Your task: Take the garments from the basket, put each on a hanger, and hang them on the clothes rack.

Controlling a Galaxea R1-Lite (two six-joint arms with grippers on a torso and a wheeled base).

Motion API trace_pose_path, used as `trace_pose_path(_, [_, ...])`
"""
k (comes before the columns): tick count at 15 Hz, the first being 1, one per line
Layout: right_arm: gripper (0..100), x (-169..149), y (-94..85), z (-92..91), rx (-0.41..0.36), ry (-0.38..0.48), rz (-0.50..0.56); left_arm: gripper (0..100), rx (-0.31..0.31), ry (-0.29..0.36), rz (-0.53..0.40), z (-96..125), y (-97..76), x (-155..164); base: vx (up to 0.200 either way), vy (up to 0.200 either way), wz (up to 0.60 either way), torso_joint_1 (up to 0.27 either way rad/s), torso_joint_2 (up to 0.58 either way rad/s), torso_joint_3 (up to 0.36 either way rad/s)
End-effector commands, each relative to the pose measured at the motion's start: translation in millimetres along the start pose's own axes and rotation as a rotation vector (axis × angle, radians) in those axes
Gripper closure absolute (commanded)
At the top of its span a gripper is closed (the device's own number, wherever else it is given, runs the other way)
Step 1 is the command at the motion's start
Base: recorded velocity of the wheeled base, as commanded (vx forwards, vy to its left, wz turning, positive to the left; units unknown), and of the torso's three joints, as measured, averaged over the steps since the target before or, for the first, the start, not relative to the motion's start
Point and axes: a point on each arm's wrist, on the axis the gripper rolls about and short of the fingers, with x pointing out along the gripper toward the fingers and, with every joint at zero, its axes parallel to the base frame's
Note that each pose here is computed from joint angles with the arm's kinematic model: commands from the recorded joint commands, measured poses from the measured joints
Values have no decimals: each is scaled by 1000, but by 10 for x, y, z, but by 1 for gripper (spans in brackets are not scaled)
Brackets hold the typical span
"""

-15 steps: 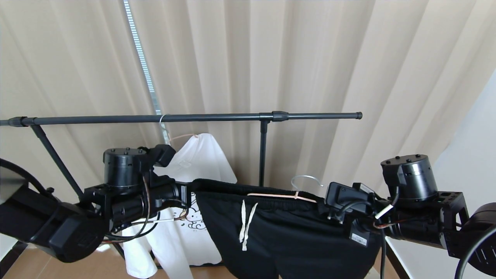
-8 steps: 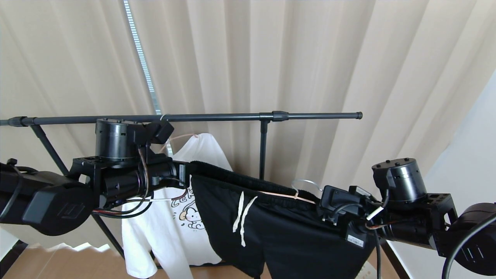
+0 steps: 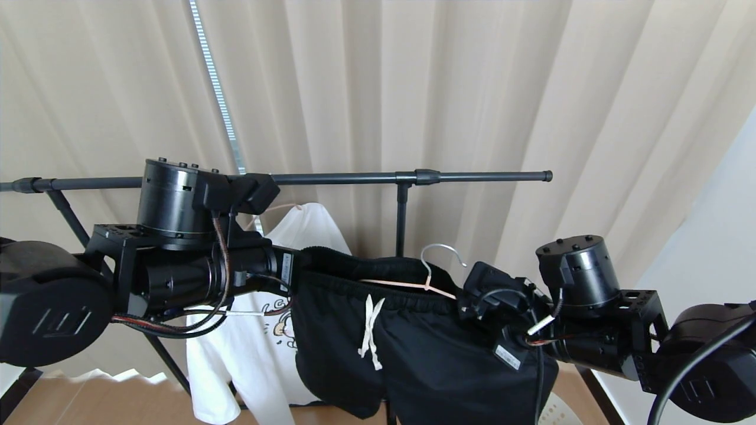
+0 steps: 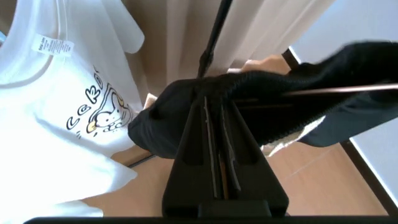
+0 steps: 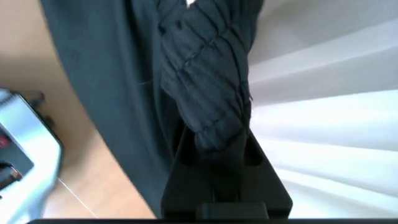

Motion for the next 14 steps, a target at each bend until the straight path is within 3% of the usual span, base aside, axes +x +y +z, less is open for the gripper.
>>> trace_pose_path(1, [100, 48, 50, 87, 17, -9, -12, 100, 12, -39, -22, 104, -78, -137, 0, 0, 0, 0, 0, 0])
trace_pose_path(3, [100, 111, 127, 143, 64, 1, -26, 100, 24, -18, -41, 105, -152, -209, 0, 0, 0, 0, 0, 0])
trace_pose_path(7, [100, 160, 151, 117, 58, 27, -38, 100, 34, -33, -43, 117, -212, -273, 0, 0, 0, 0, 0, 0])
trace_pose_path(9, [100, 139, 122, 173, 73, -4, -50, 100, 36, -16, -44, 74, -214, -264, 0, 0, 0, 0, 0, 0])
trace_pose_path(12, [100, 99, 75, 262, 159, -84, -71, 100, 49, 34, -61, -64, -268, -227, 0, 0, 0, 0, 0, 0])
trace_pose_path(14, [100, 91, 69, 287, 165, -114, -74, 100, 57, 52, -73, -115, -306, -215, 0, 0, 0, 0, 0, 0])
